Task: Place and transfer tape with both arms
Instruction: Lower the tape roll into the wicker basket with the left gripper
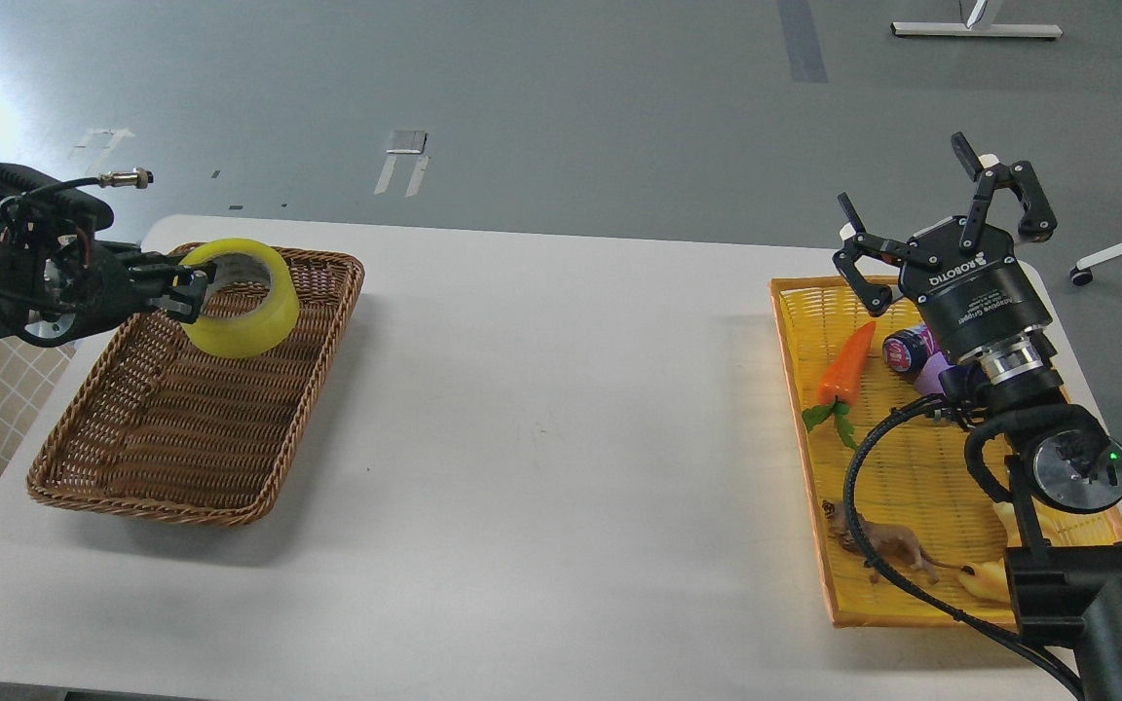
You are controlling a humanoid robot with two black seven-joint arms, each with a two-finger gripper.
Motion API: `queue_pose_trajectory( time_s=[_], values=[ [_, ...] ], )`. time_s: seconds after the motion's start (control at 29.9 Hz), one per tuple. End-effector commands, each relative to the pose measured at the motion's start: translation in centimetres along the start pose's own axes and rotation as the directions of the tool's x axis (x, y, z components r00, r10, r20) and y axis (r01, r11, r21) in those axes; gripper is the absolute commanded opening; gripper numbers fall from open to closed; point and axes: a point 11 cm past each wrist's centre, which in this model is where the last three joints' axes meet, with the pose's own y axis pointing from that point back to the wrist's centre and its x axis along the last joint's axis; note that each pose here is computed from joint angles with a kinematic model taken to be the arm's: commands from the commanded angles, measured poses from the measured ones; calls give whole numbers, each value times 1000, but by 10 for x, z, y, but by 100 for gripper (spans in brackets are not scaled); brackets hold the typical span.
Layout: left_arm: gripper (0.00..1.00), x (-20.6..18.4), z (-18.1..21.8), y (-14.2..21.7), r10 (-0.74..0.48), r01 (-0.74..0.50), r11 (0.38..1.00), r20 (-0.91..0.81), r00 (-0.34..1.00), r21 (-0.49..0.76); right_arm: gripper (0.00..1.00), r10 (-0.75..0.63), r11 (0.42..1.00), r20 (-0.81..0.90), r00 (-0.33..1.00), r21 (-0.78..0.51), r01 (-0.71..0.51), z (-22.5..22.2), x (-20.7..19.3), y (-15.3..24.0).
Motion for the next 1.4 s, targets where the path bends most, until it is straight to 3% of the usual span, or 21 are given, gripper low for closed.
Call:
queue_pose_trajectory(
  time_s=[0.0,0.43,1.37],
  values=[
    [0,-13,0,-1,-12,12,1000,-17,1000,-2,100,1,1000,2,1000,1,-1,0,1,0],
    [0,-54,-11,-1,-54,55,998,-60,997,31,100,1,1000,2,1000,-1,-1,0,0,0],
    [0,-88,-23,-2,-76,88,994,-152,985,69,100,7,1000,3,1000,-2,-7,1,2,2]
  ],
)
